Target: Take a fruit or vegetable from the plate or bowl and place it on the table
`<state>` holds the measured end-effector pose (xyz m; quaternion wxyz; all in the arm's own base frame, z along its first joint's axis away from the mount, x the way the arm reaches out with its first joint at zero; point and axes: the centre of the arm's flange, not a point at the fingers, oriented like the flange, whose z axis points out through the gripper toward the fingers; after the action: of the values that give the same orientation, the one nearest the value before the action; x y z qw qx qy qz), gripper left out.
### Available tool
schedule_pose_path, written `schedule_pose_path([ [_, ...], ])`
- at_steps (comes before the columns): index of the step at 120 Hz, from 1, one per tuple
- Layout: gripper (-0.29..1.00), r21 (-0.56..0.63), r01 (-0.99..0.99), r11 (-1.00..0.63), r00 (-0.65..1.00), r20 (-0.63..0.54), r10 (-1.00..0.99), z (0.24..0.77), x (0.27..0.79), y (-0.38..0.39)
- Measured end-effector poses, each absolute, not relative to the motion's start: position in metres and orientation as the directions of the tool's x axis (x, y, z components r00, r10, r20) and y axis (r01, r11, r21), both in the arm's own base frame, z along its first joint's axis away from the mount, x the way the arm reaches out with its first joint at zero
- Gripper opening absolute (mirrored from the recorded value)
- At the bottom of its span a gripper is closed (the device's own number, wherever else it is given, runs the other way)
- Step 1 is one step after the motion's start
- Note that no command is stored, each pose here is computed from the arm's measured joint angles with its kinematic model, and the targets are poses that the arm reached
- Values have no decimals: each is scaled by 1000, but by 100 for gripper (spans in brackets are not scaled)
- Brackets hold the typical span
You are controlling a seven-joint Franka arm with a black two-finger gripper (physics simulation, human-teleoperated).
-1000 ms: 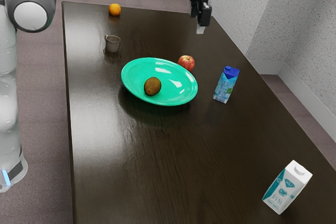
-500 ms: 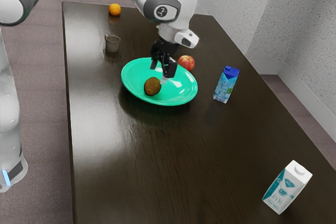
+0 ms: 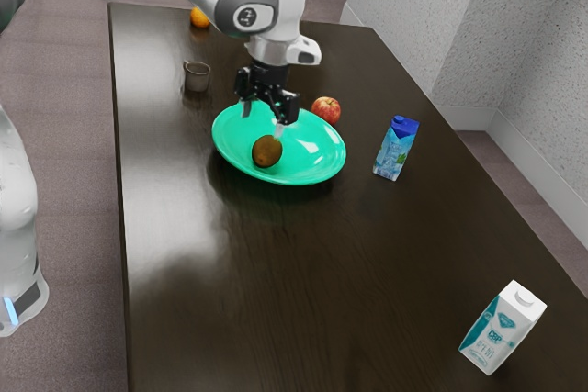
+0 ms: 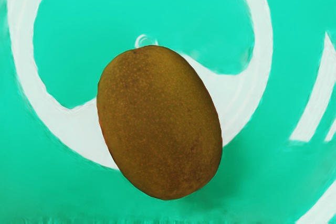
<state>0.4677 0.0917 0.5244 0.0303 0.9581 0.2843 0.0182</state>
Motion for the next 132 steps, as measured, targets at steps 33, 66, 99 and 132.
schedule_pose_path([
  [33,70,102,718,-688,695,-58,717,514,446,110],
  [66,70,79,783,-617,622,-112,775,493,479,128],
  [99,70,45,812,-582,580,-168,797,451,494,128],
  [132,47,39,829,-557,555,-170,814,436,500,124],
])
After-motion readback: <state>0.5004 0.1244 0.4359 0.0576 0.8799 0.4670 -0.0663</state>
